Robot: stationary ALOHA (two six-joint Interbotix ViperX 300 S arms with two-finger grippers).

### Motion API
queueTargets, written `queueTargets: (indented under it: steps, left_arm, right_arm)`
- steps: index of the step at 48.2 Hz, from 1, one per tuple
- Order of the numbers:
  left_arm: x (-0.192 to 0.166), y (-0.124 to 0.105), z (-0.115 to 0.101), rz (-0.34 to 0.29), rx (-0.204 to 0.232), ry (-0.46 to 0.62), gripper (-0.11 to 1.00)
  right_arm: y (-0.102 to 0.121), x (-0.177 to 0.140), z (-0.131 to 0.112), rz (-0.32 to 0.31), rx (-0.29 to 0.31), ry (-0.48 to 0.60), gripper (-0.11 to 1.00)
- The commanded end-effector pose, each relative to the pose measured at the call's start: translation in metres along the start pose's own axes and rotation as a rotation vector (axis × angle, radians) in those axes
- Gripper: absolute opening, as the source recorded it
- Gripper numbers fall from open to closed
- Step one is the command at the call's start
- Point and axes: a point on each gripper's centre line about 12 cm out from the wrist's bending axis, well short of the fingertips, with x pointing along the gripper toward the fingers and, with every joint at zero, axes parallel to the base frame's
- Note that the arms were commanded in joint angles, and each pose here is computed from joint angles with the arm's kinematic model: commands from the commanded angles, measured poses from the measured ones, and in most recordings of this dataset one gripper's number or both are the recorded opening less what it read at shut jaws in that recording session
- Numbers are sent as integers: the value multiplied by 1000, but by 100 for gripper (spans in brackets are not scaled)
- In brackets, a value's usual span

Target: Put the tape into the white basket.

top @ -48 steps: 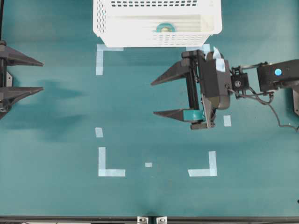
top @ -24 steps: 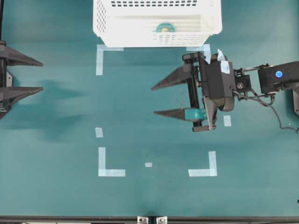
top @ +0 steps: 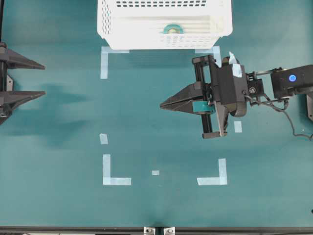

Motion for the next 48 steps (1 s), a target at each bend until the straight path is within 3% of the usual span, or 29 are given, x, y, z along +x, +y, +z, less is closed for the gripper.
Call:
queueTargets:
  steps: [1,20,37,48]
  left_arm:
    - [0,1,5,5,1,-14,88]
    - [0,1,5,5,-1,-12,88]
    - [0,0,5,3,1,-14,88]
    - [0,1,5,5,1,-14,88]
  right_arm:
    - [2,-3,13,8,-3,-44,0]
    - [3,-24,24,-4,-5,-30,0]
    - [3,-59,21,-24,-7,19,0]
    - [4,-91,24,-23,-6,-26,0]
